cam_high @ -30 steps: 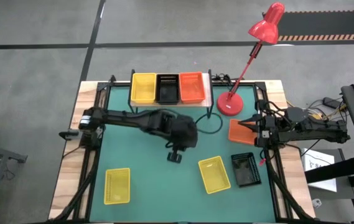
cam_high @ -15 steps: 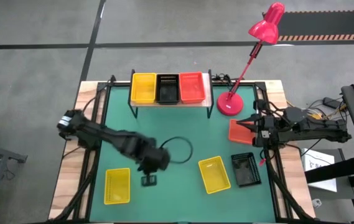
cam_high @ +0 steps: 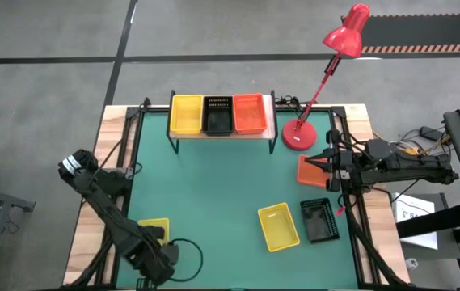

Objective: Stack baskets on shelf by color
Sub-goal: Stack the left yellow bin on top of the yellow bin on the shelf

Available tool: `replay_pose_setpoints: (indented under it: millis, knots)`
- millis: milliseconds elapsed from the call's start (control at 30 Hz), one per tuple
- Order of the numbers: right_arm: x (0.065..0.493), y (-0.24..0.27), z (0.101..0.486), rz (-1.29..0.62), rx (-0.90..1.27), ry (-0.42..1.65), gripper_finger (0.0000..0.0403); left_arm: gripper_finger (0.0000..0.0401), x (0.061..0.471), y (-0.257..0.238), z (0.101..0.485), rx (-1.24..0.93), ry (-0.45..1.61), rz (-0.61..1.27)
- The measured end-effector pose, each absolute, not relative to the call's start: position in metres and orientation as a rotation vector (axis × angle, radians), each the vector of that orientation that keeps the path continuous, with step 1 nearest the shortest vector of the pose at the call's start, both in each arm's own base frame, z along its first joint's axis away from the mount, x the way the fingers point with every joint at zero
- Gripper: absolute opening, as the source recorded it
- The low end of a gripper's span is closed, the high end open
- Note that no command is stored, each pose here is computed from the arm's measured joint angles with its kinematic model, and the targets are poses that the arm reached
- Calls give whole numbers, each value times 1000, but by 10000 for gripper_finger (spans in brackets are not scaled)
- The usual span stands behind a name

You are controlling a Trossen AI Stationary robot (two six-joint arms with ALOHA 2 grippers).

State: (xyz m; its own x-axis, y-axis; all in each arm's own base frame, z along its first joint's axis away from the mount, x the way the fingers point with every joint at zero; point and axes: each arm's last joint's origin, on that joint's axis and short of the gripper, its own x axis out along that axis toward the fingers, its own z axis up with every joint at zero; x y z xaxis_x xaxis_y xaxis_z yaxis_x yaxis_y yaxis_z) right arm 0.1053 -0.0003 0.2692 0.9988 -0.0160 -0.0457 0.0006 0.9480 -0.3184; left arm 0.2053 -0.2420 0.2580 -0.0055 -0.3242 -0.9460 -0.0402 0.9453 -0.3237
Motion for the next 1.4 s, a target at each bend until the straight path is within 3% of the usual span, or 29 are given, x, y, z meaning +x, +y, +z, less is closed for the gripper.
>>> replay_pose_setpoints:
  millis: [367, 733, 900, 1167, 1400]
  knots:
    - [106, 0, 269, -7, -315, 51, 9, 152, 188, -245, 224, -272, 1606, -165]
    - [106, 0, 269, -7, -326, 50, 9, 161, 185, -241, 195, -273, 1586, -167]
    - [106, 0, 269, -6, -326, 50, 9, 129, 183, -239, 187, -267, 1580, -176]
    - [106, 0, 269, -6, -326, 51, 9, 11, 184, -240, 189, -240, 1568, -213]
    - [106, 0, 269, -7, -325, 51, 9, 3, 186, -237, 194, -247, 1565, -208]
